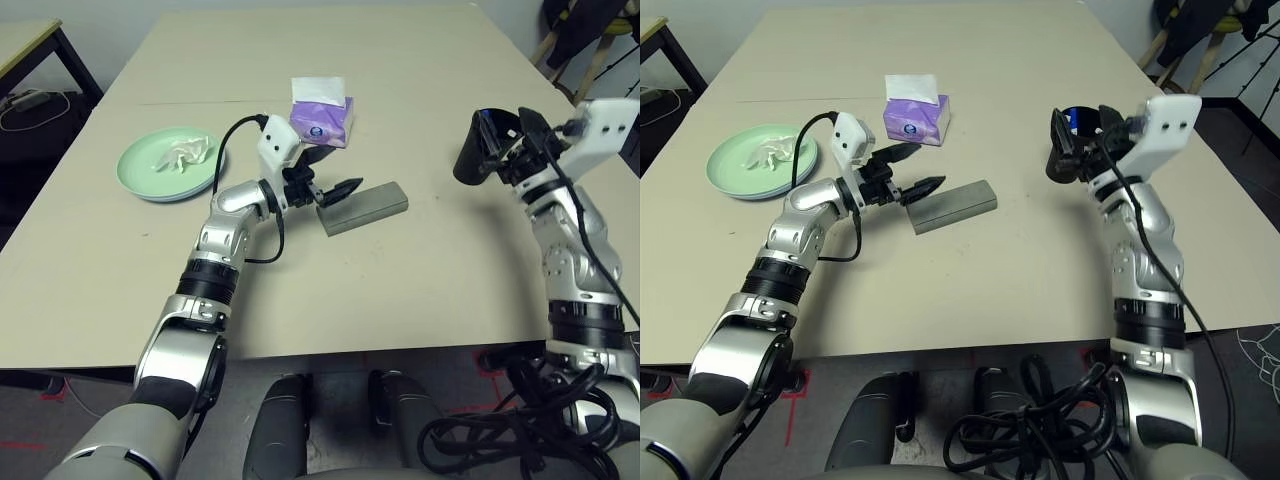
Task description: Organize and tidy the items on the table.
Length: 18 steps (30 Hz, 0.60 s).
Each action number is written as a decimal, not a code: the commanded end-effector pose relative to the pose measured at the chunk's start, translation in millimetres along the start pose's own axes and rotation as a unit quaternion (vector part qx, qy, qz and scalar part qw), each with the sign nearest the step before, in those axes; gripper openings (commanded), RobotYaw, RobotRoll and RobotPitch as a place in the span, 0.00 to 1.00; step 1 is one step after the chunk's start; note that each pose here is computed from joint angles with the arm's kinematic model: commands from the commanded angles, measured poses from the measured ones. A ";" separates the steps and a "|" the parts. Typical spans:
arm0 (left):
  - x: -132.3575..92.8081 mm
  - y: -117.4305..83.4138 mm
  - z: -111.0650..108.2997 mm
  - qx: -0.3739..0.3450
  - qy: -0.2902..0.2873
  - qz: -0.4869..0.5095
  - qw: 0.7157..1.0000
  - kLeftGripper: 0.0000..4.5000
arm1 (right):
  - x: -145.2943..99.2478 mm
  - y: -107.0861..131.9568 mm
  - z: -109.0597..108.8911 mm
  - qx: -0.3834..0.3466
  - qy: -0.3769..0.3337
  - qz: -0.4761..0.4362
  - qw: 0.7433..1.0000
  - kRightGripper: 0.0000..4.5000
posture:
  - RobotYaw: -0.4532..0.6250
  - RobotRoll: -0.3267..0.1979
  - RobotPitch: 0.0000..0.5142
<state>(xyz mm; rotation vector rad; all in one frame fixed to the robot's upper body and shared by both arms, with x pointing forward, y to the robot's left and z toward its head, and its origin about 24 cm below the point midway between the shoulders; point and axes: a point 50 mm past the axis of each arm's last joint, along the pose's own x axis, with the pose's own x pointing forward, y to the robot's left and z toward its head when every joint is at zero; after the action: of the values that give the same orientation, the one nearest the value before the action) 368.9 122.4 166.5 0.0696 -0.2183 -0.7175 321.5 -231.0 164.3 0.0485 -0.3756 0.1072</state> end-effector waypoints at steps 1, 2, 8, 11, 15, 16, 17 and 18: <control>-11.0 14.3 0.9 -0.004 -0.029 0.127 0.991 1.00 | -12.3 -4.8 -10.8 -0.004 -0.002 -0.010 1.000 1.00 | 0.47 0.62 0.20; -17.0 19.5 1.3 0.002 -0.039 0.164 0.986 1.00 | -16.5 -4.6 -15.3 -0.007 0.001 -0.009 1.000 1.00 | 0.48 0.62 0.20; -65.3 37.5 -15.7 0.024 -0.025 0.288 0.957 1.00 | -32.0 -2.6 -44.1 -0.010 0.046 -0.008 0.999 1.00 | 0.51 0.62 0.20; -83.0 41.2 -19.8 0.031 -0.018 0.307 0.951 1.00 | -33.3 -2.6 -48.5 -0.020 0.049 -0.001 0.999 1.00 | 0.52 0.62 0.21; -119.9 54.9 -29.6 0.050 0.010 0.343 0.938 1.00 | -31.4 -15.7 -45.2 -0.031 0.038 -0.014 0.999 1.00 | 0.54 0.62 0.21; -127.6 57.9 -31.6 0.051 0.015 0.352 0.934 1.00 | -31.0 -18.7 -43.9 -0.036 0.033 -0.019 0.999 1.00 | 0.54 0.62 0.21; -132.1 59.1 -32.6 0.052 0.016 0.356 0.933 1.00 | -31.3 -20.2 -43.5 -0.040 0.030 -0.023 0.998 1.00 | 0.54 0.62 0.20; -136.9 61.2 -33.2 0.050 0.014 0.363 0.930 1.00 | -31.4 -22.1 -42.5 -0.034 0.025 -0.028 0.999 1.00 | 0.55 0.62 0.20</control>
<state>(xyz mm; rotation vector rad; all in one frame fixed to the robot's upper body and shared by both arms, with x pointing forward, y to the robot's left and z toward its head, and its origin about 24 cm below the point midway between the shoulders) 319.0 253.8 120.7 0.0988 -0.2226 0.0209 311.0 -249.6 112.6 -0.0192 -0.3122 0.0596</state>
